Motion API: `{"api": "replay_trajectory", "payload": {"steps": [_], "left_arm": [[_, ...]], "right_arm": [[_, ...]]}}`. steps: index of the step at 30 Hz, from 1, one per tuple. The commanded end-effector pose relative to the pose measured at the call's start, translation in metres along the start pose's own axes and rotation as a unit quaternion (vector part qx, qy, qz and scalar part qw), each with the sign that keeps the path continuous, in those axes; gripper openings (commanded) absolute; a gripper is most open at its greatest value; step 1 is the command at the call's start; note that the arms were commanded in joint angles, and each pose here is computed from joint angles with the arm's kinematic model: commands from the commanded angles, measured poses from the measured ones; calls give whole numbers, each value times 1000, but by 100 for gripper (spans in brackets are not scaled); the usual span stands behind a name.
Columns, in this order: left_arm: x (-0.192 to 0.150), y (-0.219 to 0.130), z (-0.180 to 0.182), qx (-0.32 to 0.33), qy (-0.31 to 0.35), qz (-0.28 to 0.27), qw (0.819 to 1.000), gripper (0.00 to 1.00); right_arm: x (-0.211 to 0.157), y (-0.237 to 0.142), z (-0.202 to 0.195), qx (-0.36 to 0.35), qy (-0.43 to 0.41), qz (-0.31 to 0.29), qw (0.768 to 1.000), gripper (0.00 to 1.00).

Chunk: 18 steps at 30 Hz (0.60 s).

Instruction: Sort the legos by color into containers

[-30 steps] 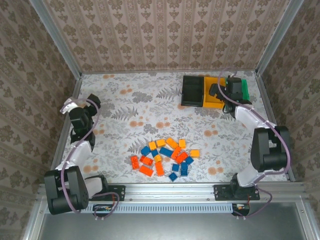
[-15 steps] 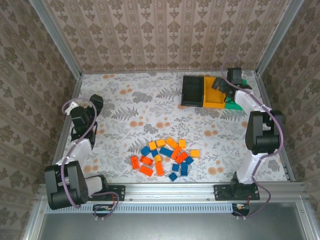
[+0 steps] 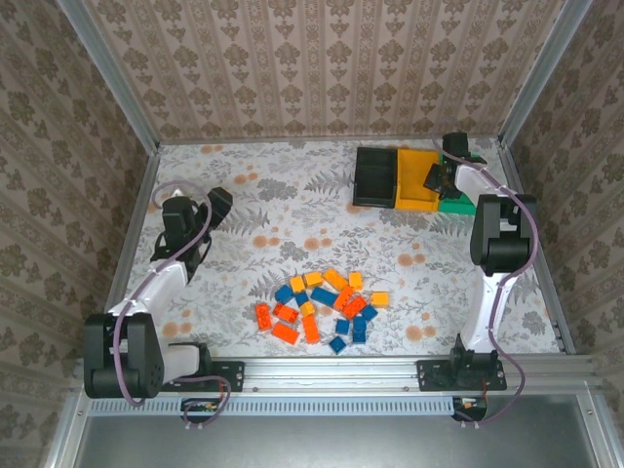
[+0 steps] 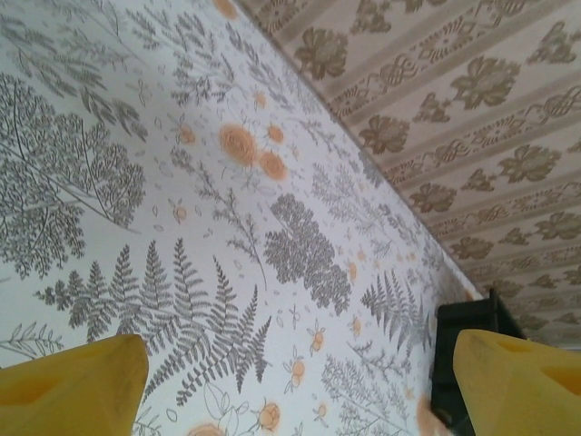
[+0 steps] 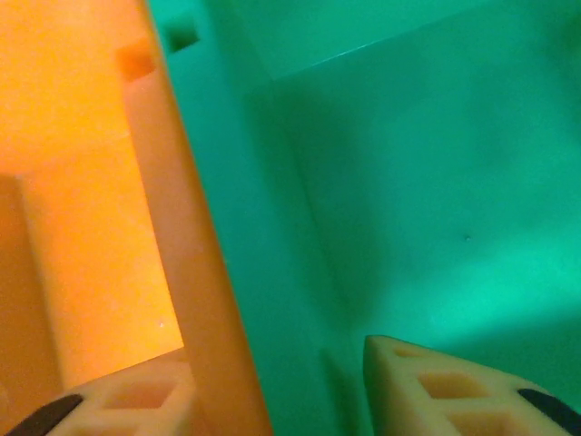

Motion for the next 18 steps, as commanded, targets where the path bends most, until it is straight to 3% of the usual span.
{"api": "replay_trajectory", "payload": {"steps": [1,3,6,18], "left_arm": [[-10,0,-6,1,15,25,1000,88],[-14,-1,-7,5,17,31,999,88],[-20,-6,-8,12,26,37,999,88],[-32,-45,-15,23,69,31,997,89]], "right_arm": [[-10,0,8,13,-15,23,1000,33],[-16,-2,14,19,-26,24,999,25],[-27,-7,30,28,-50,27,998,1],[-120,-43,144,75,-163,24,984,0]]}}
Point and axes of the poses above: each hand's point on the last joint's axis, 136 mm out from that joint toward the fingers, its own y axis out along the fingers, its own z axis along the line the jaws close on, x = y × z, the point moved 1 cm from there along -y, back along the fingers, and after that the axes turned 1 degree about -y, right-handed, at the moved point
